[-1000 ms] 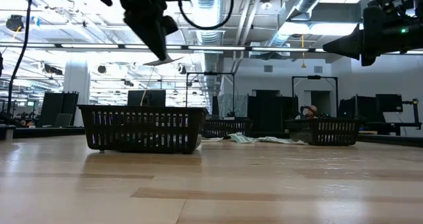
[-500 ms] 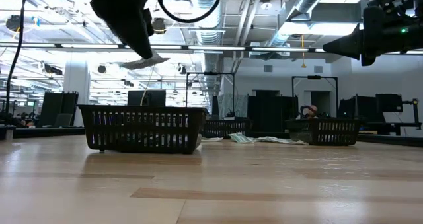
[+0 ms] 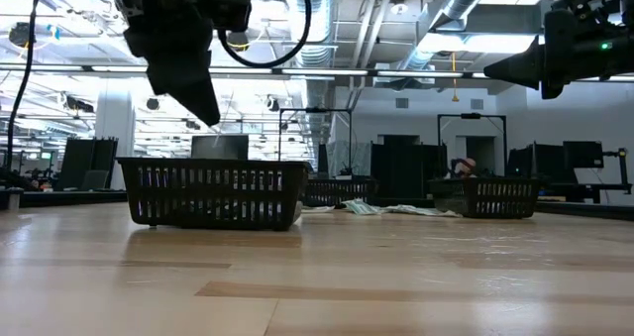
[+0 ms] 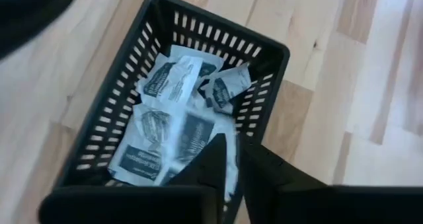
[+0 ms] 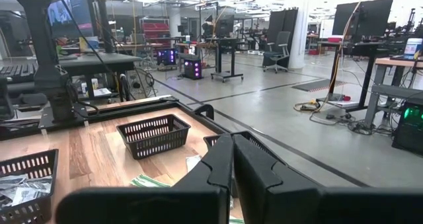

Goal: Pick & Place First Aid Supplies
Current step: Put the white towelette pack into the bottom black bin, then put the green bandage into the left black bin

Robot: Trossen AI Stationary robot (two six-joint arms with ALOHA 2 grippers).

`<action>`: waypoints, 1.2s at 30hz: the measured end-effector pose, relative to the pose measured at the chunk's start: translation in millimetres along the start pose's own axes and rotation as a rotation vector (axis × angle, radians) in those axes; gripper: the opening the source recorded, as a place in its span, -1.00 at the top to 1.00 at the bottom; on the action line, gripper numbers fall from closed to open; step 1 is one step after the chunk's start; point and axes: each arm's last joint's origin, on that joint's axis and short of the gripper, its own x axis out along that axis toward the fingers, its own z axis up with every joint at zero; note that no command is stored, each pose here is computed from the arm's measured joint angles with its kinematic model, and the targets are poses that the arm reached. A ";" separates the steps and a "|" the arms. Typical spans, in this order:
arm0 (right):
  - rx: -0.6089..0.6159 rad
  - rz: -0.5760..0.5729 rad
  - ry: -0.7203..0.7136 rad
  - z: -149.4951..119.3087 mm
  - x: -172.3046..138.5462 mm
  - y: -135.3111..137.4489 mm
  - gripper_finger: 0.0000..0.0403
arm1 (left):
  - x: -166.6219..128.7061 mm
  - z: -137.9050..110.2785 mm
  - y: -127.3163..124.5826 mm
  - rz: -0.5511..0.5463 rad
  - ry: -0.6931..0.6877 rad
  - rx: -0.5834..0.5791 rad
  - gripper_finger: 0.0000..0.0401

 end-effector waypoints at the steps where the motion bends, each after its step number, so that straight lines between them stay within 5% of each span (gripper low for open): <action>1: 0.000 0.000 0.000 0.0 0.0 0.0 0.96 | 0.2 -0.2 0.0 -0.001 -0.001 -0.015 0.78; 11: 0.000 0.000 0.000 0.0 0.0 0.0 0.96 | -0.2 0.9 -3.0 0.003 -0.046 -0.154 0.58; 21: 0.000 0.000 0.000 0.0 0.0 0.0 0.96 | -10.9 -5.7 -26.3 0.028 -0.224 -0.114 0.62; 36: 0.000 0.000 0.000 0.0 0.0 0.0 0.96 | -57.1 33.0 24.4 0.087 -0.404 -0.040 0.62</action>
